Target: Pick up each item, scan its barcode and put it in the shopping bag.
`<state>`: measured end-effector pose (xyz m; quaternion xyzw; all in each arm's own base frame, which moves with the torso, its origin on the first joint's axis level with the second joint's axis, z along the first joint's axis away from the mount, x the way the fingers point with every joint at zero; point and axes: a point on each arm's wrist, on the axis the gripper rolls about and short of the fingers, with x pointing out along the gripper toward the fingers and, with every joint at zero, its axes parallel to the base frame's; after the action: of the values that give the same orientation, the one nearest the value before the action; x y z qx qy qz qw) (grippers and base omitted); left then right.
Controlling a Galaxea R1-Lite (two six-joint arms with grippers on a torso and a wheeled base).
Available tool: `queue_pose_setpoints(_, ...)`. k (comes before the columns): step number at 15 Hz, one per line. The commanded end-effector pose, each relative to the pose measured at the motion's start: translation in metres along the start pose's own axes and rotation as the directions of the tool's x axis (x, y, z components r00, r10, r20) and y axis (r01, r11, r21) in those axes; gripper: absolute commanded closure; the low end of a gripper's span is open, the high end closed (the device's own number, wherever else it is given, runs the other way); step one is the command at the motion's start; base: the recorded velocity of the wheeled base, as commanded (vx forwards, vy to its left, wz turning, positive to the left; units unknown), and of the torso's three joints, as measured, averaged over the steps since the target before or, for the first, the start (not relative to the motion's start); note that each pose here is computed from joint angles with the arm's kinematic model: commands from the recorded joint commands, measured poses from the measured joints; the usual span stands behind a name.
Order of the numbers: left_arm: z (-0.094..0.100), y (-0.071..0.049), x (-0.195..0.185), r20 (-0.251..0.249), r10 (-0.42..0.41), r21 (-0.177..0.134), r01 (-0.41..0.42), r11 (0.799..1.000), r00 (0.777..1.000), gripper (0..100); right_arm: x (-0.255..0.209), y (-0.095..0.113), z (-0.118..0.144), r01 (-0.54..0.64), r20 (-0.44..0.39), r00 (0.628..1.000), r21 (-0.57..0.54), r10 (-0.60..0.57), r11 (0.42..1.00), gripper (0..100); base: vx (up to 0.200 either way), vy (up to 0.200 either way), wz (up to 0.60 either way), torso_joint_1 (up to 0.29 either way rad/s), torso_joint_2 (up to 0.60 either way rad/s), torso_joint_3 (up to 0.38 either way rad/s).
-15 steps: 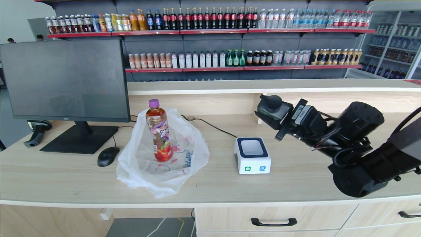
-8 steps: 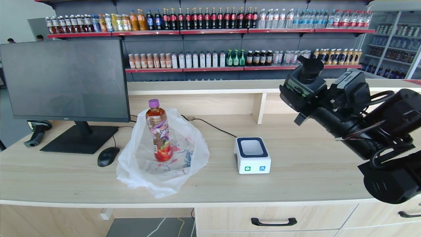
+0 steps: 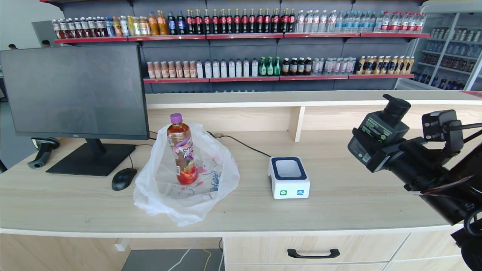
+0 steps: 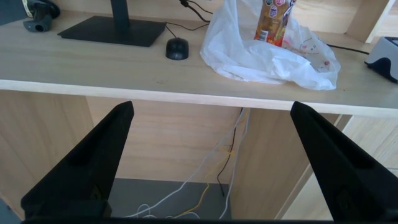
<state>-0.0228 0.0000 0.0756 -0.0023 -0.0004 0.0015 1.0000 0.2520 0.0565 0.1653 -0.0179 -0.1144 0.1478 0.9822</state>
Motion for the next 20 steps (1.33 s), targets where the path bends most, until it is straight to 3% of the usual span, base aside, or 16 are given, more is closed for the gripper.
queue_pose_setpoints(1,0.000,0.000,0.000,0.001,0.000,-0.001,0.000,1.000,1.000,0,-0.008,0.000,-0.009,0.037,-0.052,0.998,0.011,-0.036,0.999,100,0.000,0.000,0.00,0.000,0.00,0.000)
queue_pose_setpoints(5,0.000,0.000,0.000,0.001,-0.001,0.000,0.001,1.000,1.000,0,-0.014,0.000,-0.023,0.056,-0.117,0.992,0.012,-0.054,0.998,100,0.000,0.000,0.00,0.000,0.00,0.000)
queue_pose_setpoints(10,0.000,0.000,0.000,0.001,-0.001,0.000,0.001,1.000,1.000,0,-0.010,0.000,-0.027,0.057,-0.130,0.990,0.012,-0.055,0.998,100,0.000,0.000,0.00,0.000,0.00,0.000)
queue_pose_setpoints(20,0.000,0.000,0.000,-0.002,0.000,0.000,0.000,1.000,1.000,0,-0.007,0.001,-0.029,0.054,-0.134,0.990,0.019,-0.051,0.998,100,0.000,0.200,0.00,-0.001,0.00,0.003)
